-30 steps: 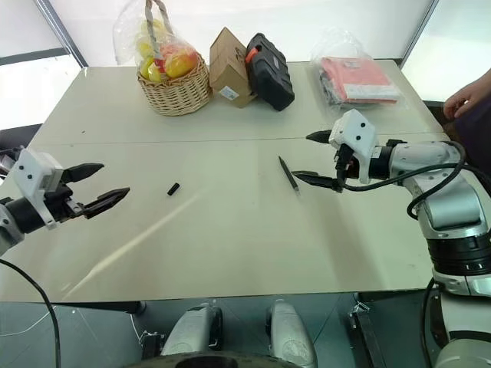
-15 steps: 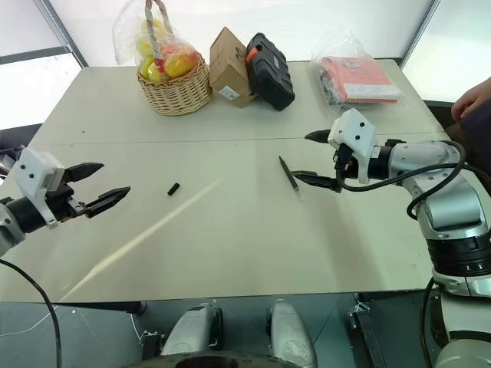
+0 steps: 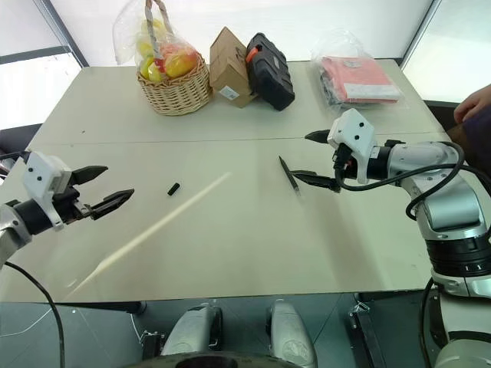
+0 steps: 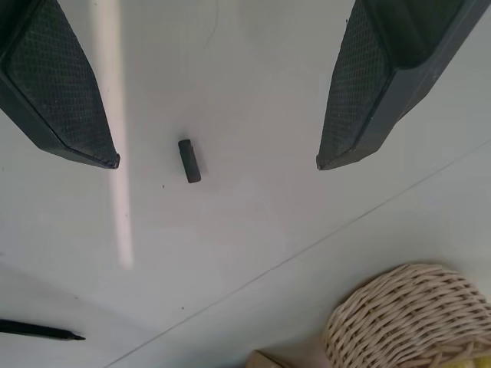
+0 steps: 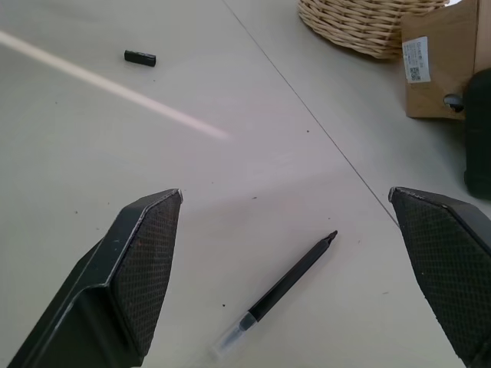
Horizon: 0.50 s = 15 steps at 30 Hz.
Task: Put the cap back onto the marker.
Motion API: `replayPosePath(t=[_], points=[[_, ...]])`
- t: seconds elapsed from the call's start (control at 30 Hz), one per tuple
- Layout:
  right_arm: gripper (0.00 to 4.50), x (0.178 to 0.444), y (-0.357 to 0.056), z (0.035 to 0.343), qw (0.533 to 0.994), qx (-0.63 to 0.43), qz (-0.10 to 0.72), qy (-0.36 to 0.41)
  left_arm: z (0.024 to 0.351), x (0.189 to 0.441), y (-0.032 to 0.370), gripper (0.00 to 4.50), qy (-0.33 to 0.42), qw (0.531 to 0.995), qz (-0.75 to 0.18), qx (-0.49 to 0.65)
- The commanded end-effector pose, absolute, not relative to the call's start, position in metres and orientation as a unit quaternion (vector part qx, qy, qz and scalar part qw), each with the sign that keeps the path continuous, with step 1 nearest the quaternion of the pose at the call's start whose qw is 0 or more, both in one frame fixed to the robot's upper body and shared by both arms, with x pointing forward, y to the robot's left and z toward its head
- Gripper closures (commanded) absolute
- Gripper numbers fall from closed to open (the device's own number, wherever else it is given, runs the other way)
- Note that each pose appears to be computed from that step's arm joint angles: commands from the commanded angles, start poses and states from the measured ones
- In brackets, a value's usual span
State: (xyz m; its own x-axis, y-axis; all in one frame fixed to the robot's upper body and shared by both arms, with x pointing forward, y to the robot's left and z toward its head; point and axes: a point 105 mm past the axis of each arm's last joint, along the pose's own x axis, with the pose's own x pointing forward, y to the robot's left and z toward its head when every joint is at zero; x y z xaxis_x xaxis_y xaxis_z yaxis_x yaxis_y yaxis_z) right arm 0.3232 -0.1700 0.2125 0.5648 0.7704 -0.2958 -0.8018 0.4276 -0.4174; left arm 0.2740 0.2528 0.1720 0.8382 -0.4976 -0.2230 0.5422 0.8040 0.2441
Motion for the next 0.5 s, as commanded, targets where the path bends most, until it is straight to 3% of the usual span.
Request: replayPosePath(t=[0.03, 0.5], points=[[0.03, 0.316, -0.163, 0.224, 0.841, -0.264, 0.472, 0.004, 0.174, 0.274, 0.252, 0.21, 0.066, 0.944, -0.274, 0.174], [0.03, 0.296, -0.145, 0.203, 0.851, -0.215, 0.479, 0.016, 0.123, 0.324, 0.228, 0.21, 0.036, 0.962, -0.234, 0.133]])
